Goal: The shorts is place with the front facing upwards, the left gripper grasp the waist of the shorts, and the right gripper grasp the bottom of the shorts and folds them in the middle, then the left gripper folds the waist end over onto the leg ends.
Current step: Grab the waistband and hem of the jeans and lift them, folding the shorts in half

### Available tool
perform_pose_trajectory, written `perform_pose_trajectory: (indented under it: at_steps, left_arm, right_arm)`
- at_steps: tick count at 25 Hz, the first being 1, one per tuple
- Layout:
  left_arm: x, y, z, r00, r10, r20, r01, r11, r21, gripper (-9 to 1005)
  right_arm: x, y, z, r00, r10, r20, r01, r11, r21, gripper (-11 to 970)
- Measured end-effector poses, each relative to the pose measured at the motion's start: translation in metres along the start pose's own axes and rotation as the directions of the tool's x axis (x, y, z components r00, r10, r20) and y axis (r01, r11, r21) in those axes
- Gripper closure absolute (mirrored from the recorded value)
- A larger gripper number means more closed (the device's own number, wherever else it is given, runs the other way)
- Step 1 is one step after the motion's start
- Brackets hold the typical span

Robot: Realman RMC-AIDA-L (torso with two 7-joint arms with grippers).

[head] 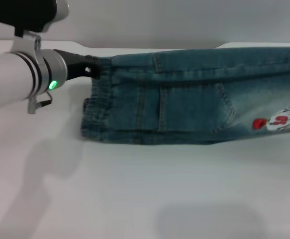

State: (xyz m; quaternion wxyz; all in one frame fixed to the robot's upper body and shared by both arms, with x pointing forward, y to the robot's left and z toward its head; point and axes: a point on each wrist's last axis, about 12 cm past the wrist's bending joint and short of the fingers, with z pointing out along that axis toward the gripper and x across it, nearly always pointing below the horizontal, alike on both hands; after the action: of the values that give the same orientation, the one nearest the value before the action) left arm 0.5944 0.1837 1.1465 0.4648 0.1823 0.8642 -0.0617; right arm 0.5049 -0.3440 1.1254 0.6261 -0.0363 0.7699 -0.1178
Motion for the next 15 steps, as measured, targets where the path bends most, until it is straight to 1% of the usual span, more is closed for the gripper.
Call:
perform_pose_trajectory:
  at_steps: [1,4,7,12,14,15]
  left_arm:
    - [0.004,0.0,0.003,1.0,-0.002,0.016,0.002,1.0,0.0,981]
    - [0.011,-0.001,0.009,0.995,-0.03,0.095,0.03,1.0,0.004,928]
    - [0.014,0.0,0.01,0.992,-0.047,0.116,0.047,0.999,0.004,875]
    - [0.013,-0.001,0.01,0.992,-0.046,0.115,0.046,0.999,0.006,771]
    - [0.013,-0.001,0.009,0.993,-0.047,0.107,0.046,0.999,0.007,730]
    - [0.013,-0.002,0.008,0.995,-0.049,0.092,0.048,0.999,0.009,709]
  right_arm:
    - [0.003,0.0,0.002,1.0,-0.002,0.009,0.002,1.0,0.014,793]
    - [0.012,0.001,0.007,0.999,-0.01,0.038,0.009,0.999,0.046,786]
    - [0.022,0.008,0.011,0.998,-0.029,0.062,0.025,0.998,0.059,780]
    - [0.028,0.013,0.01,0.992,-0.076,0.1,0.068,0.995,0.078,578]
    - [0.03,0.02,0.009,0.99,-0.075,0.122,0.067,0.995,0.07,535]
    - [0.03,0.02,0.009,0.99,-0.075,0.122,0.067,0.995,0.07,514]
